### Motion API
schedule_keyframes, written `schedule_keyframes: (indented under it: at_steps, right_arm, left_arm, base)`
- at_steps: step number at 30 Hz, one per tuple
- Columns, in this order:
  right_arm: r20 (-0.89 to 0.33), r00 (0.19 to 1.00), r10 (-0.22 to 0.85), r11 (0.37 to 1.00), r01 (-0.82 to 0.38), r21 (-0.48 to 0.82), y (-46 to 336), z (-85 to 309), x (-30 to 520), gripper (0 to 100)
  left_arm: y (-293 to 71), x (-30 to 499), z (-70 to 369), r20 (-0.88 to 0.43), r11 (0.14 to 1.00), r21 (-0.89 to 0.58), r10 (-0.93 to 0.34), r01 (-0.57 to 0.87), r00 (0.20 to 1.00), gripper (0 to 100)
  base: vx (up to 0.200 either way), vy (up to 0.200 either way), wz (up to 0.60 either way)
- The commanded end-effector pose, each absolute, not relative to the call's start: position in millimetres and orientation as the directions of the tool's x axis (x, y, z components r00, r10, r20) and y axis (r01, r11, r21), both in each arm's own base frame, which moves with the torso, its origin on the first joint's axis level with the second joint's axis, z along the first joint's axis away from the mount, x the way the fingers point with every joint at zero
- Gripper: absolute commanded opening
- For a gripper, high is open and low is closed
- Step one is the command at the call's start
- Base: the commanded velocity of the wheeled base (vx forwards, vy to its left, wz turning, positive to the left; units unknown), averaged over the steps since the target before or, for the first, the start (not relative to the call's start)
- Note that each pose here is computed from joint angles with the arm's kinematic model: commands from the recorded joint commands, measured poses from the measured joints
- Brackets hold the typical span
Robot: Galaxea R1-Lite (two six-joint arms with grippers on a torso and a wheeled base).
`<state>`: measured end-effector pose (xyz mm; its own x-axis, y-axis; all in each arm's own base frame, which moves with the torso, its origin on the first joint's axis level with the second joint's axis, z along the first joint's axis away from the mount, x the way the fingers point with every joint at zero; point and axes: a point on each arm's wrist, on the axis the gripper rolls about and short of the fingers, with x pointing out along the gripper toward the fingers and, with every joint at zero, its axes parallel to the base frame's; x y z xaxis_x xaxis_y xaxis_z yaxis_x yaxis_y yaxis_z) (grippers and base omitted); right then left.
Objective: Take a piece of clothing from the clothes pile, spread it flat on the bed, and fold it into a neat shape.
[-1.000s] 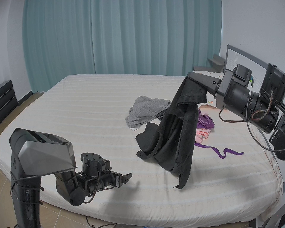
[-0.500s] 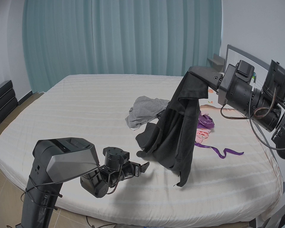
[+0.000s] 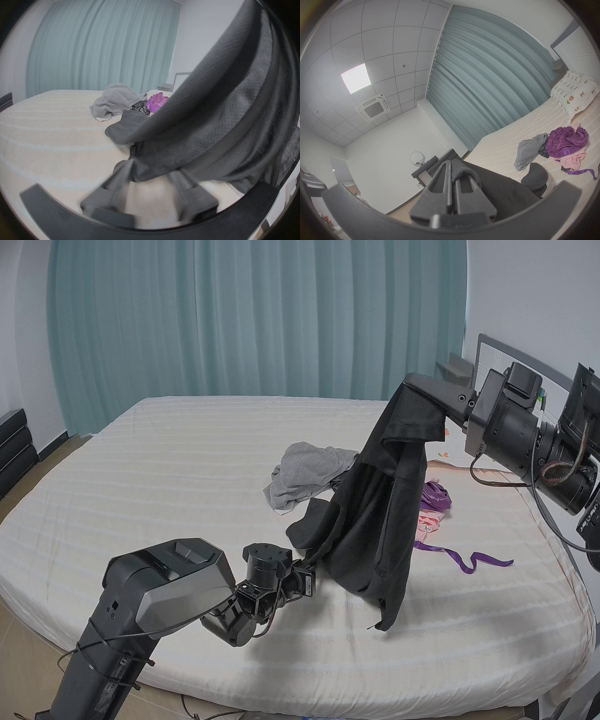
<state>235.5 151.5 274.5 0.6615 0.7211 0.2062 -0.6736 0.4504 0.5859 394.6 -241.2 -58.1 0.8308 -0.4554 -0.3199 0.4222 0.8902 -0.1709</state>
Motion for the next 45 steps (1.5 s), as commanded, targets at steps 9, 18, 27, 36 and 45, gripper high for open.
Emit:
schedule_keyframes:
  at_steps: [9, 18, 27, 36, 45]
  right_arm:
    - [0.151, 0.728, 0.668, 0.52, -0.603, 0.604, 135.2, 257.8, 257.0, 0]
    - [0.042, 0.848, 0.528, 0.634, -0.427, 0.645, 118.7, 208.1, 328.1, 0]
    - [0.293, 0.893, 0.341, 0.657, -0.449, 0.606, 108.4, 259.8, 341.5, 0]
    - [0.162, 0.904, 0.395, 0.703, -0.411, 0.581, 118.4, 219.5, 322.1, 0]
    - [-0.049, 0.886, 0.461, 0.72, -0.342, 0.604, 130.2, 147.3, 297.1, 0]
  left_arm:
    - [-225.1, 383.2, -39.3, -0.328, 0.951, -0.178, -0.299, 0.252, 0.896, 0]
    - [-166.5, 349.4, 55.1, -0.276, 0.946, -0.295, -0.222, 0.138, 0.935, 0]
    - [-123.4, 339.3, 172.5, -0.04, 0.896, -0.434, -0.125, 0.096, 0.991, 0]
    - [-108.0, 317.1, 154.4, -0.129, 0.888, -0.457, -0.132, 0.059, 0.983, 0]
    - [-104.9, 294.2, 118.9, -0.271, 0.848, -0.53, -0.155, -0.013, 0.95, 0]
  base:
    - [0.0, 0.0, 0.0]
    - [0.0, 0.0, 0.0]
    - [0.0, 0.0, 0.0]
    - [0.0, 0.0, 0.0]
    - [0.0, 0.0, 0.0]
